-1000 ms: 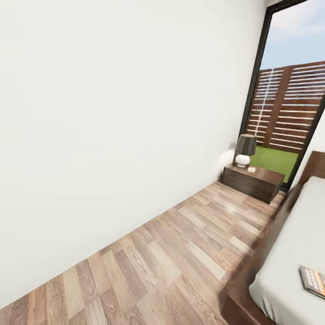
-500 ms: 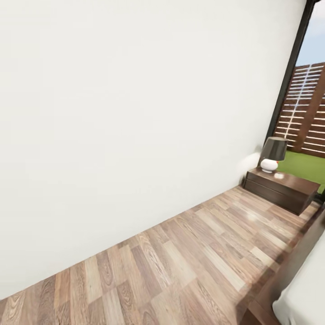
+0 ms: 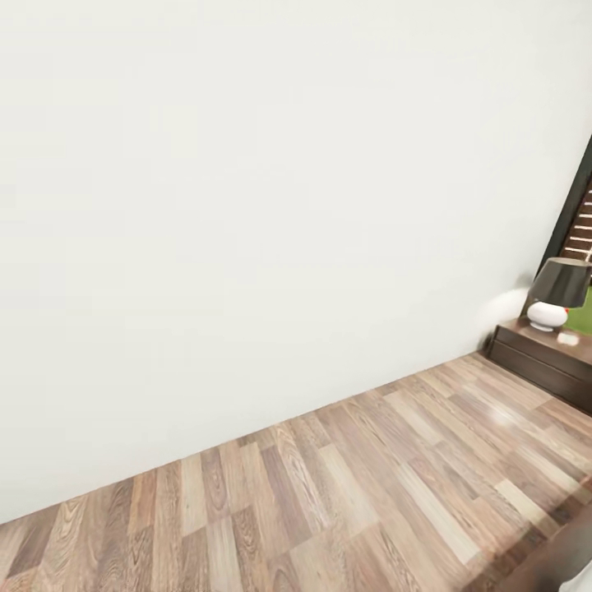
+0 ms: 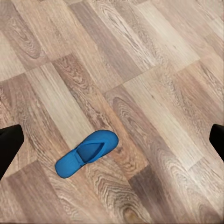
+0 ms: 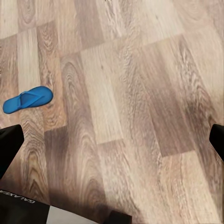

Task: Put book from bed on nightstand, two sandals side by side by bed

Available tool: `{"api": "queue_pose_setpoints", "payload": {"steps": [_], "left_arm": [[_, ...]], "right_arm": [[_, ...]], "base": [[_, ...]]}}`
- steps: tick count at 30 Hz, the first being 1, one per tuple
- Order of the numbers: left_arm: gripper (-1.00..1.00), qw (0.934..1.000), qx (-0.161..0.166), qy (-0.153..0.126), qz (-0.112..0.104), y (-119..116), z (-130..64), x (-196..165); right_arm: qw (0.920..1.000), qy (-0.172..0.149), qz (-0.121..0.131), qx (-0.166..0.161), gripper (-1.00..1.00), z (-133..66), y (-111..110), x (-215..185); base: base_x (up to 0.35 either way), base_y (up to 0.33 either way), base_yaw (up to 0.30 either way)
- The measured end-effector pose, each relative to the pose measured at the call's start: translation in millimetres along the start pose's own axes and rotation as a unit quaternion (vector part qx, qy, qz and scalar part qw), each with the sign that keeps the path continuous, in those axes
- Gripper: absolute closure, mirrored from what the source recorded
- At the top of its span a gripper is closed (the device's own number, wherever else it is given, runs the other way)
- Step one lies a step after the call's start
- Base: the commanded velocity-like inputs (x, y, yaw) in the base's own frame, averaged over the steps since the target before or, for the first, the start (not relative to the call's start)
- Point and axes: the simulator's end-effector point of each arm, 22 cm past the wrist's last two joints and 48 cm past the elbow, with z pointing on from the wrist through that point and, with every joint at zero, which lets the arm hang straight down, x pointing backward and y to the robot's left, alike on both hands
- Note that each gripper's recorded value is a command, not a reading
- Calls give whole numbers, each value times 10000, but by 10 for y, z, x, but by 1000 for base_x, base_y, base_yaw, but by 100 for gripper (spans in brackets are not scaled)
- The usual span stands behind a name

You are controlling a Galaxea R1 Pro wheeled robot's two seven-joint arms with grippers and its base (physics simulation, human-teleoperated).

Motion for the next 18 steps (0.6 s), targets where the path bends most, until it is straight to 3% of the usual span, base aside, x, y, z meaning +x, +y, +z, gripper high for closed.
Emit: {"api": "queue_pose_setpoints", "payload": {"steps": [18], "left_arm": [[-100,10000,0,-3,0,-1,1,-2]], "right_arm": [[10000,0,1,0,-100,2,2,1]], "base": [[6,-12,293]]}}
